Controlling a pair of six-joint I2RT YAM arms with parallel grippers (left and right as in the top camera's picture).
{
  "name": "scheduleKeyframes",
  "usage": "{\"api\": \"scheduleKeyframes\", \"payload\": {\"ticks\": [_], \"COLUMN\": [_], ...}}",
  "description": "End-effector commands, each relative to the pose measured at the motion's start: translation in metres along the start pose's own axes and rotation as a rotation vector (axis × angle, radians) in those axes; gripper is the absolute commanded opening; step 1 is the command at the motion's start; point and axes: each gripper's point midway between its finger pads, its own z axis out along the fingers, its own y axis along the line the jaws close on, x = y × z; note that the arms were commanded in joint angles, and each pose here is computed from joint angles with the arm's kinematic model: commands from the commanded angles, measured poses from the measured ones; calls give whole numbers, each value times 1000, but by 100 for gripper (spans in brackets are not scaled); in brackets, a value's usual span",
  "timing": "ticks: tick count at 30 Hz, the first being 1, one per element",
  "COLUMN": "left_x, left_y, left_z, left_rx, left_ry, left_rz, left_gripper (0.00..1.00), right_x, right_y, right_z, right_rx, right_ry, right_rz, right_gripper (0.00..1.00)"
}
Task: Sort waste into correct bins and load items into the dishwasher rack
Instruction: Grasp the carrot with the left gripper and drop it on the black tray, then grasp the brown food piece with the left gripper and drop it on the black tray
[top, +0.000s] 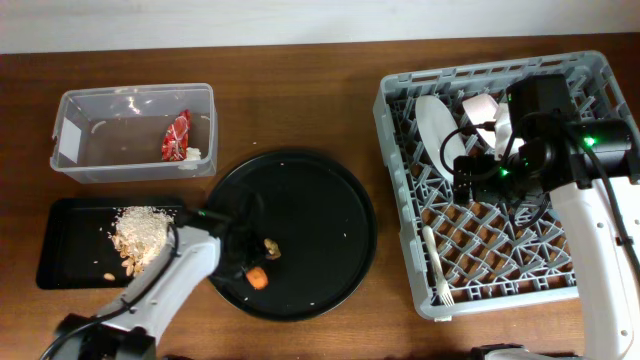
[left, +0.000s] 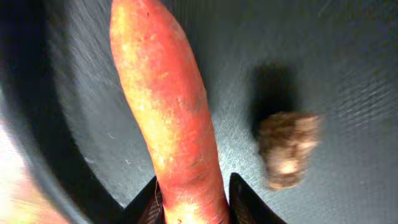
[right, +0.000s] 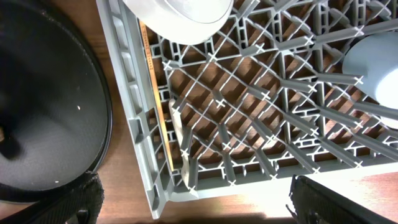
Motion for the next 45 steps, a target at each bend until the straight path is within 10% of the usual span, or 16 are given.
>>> {"api": "scheduleKeyframes", "payload": {"ticks": [1, 21, 26, 33, 45], "left_x": [-55, -154, -153, -152, -148], "left_y": [9, 190, 198, 194, 80], "left_z": [-40, -31, -13, -12, -60], "left_rx": [-73, -198, -218, -196, 33], "left_ry": [-163, -174, -128, -117, -69], "left_rz": [44, -636, -656, -656, -251], "left_gripper": [31, 31, 32, 82, 87], "right_x": [-2, -2, -2, -1, -2], "right_y": [-3, -3, -3, -3, -3], "right_z": [0, 0, 0, 0, 0], "right_rx": [12, 12, 12, 13, 12], "right_ry": [-3, -3, -3, 1, -5], "right_rz": [5, 5, 5, 5, 5], "right_gripper": [99, 99, 99, 99, 99]}}
